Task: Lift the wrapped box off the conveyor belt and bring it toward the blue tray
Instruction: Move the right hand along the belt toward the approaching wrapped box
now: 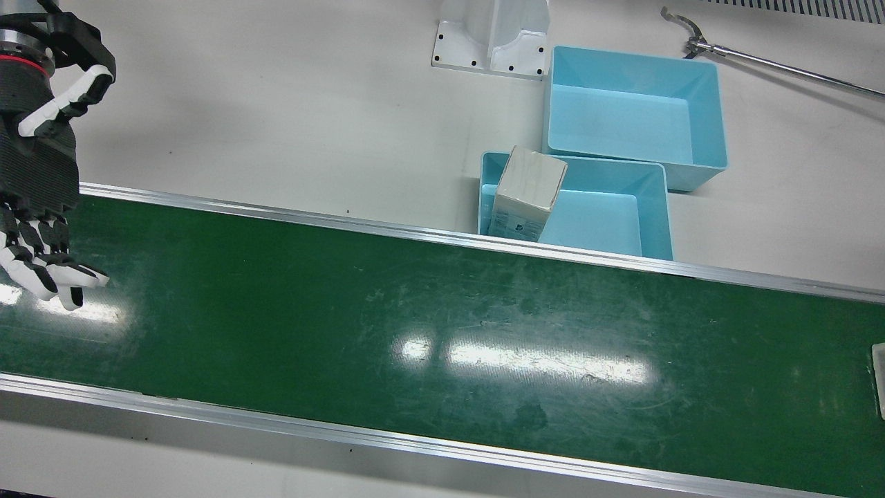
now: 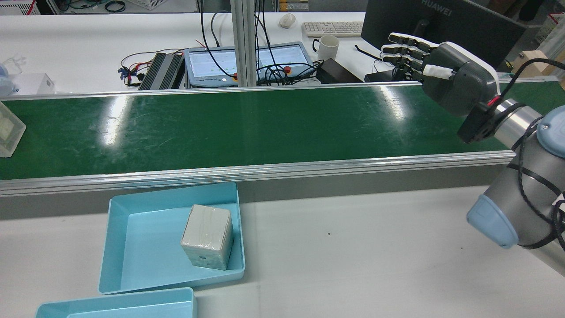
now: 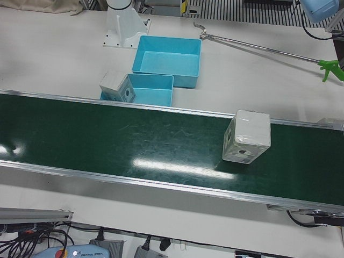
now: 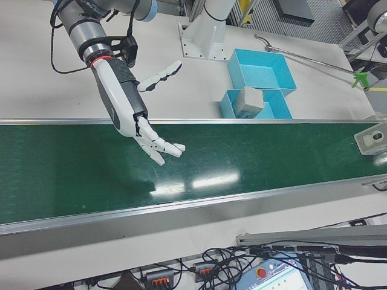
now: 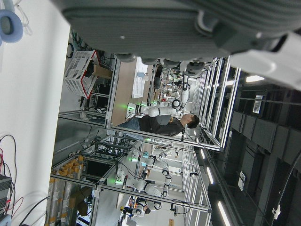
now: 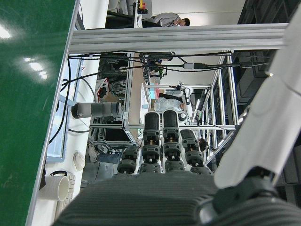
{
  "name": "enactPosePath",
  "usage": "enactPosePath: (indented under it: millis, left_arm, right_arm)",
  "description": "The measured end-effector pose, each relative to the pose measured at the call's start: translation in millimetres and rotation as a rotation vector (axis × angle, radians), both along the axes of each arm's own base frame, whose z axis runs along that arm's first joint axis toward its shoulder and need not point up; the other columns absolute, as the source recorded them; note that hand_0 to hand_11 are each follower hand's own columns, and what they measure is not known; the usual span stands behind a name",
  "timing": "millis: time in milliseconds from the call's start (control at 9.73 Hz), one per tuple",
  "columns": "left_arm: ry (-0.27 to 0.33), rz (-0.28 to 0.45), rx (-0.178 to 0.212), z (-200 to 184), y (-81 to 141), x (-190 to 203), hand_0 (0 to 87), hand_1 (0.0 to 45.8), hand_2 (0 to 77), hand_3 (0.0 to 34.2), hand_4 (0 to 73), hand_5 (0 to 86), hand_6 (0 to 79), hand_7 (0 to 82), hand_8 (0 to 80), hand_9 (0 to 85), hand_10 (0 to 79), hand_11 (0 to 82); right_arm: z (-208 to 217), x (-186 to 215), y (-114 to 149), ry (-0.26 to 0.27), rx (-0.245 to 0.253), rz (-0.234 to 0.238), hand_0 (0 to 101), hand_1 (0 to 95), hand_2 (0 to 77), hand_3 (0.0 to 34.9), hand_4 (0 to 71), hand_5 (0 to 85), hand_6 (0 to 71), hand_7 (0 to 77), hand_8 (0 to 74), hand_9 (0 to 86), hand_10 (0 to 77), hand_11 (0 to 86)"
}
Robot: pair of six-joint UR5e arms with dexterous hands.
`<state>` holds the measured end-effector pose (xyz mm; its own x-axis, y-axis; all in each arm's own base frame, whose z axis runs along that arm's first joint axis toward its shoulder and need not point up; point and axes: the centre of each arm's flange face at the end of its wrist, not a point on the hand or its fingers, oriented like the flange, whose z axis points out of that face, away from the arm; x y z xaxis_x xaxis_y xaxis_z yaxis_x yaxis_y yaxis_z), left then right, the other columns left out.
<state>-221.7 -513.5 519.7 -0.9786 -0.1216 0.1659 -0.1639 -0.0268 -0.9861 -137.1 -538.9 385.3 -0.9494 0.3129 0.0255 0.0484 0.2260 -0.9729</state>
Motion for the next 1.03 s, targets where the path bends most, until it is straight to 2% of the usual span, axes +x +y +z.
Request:
enactPosePath:
  millis: [205, 411, 514, 616, 719, 822, 925, 1027]
  left_arm:
    - [0.0, 0.0, 0.0, 0, 0, 0, 0.0, 0.0, 0.5, 0.0, 0.0, 1.1, 0.5, 0.5, 0.5, 0.5, 0.5, 0.5]
    - [0.0, 0.0, 0.0, 0, 0, 0, 0.0, 0.0, 1.1, 0.0, 0.0, 1.1, 0.5, 0.5, 0.5, 0.5, 0.5, 0.5]
    - [0.0, 0.0, 0.0, 0, 0, 0, 0.0, 0.0, 0.5, 0.0, 0.0, 1.1, 0.5, 0.5, 0.5, 0.0, 0.0, 0.5]
    - [0.0, 0.0, 0.0, 0, 0, 0, 0.0, 0.0, 0.5, 0.0, 0.0, 1.1, 0.5, 0.5, 0.5, 0.0, 0.0, 0.5]
    - [0.0, 0.0, 0.0, 0, 0, 0, 0.0, 0.0, 0.5, 0.0, 0.0, 1.1, 0.5, 0.5, 0.5, 0.0, 0.5, 0.5]
    - [0.0, 0.0, 0.0, 0, 0, 0, 0.0, 0.0, 1.1, 0.0, 0.0, 1.1, 0.5, 0.5, 0.5, 0.0, 0.0, 0.5]
    - [0.0, 0.0, 0.0, 0, 0, 0, 0.0, 0.0, 1.1, 0.0, 0.0, 1.1, 0.5, 0.5, 0.5, 0.0, 0.0, 0.5]
    - [0.0, 0.0, 0.0, 0, 0, 0, 0.0, 0.0, 1.1, 0.0, 0.0, 1.1, 0.5, 0.5, 0.5, 0.0, 0.5, 0.5]
  right_arm:
    - [-6, -12, -3, -0.001, 0.022, -0.013, 41, 6.5, 1.6, 0.1, 9.3, 14.2, 10.4, 24.0, 20.2, 26.7, 7.6, 10.9]
    - [-9, -40, -23, -0.013, 0.061, -0.034, 41, 6.5, 1.6, 0.0, 9.3, 14.7, 10.4, 25.1, 20.2, 26.7, 7.6, 10.9]
    - [-10, -54, -32, -0.026, 0.083, -0.042, 40, 2.2, 6.5, 0.1, 12.5, 17.5, 10.4, 25.1, 16.9, 24.5, 4.9, 7.1]
    - [-16, -68, -38, -0.039, 0.104, -0.052, 40, 2.2, 6.5, 0.1, 12.5, 17.5, 10.4, 25.1, 16.9, 24.5, 4.9, 7.1]
    - [-26, -81, -42, -0.052, 0.124, -0.055, 40, 3.8, 7.1, 0.0, 14.7, 19.1, 12.0, 28.4, 19.6, 25.1, 3.3, 5.4]
    - [-36, -93, -44, -0.065, 0.136, -0.05, 42, 3.8, 7.1, 0.1, 14.7, 19.1, 12.0, 28.4, 19.6, 25.1, 3.3, 5.4]
    - [-47, -106, -43, -0.08, 0.146, -0.046, 42, 7.6, 3.8, 0.1, 14.7, 19.1, 12.0, 28.4, 18.0, 22.9, 1.1, 2.7]
    - [-61, -122, -41, -0.088, 0.162, -0.047, 45, 10.4, 7.6, 0.1, 12.0, 8.7, 10.9, 24.5, 15.3, 19.1, 1.1, 2.2]
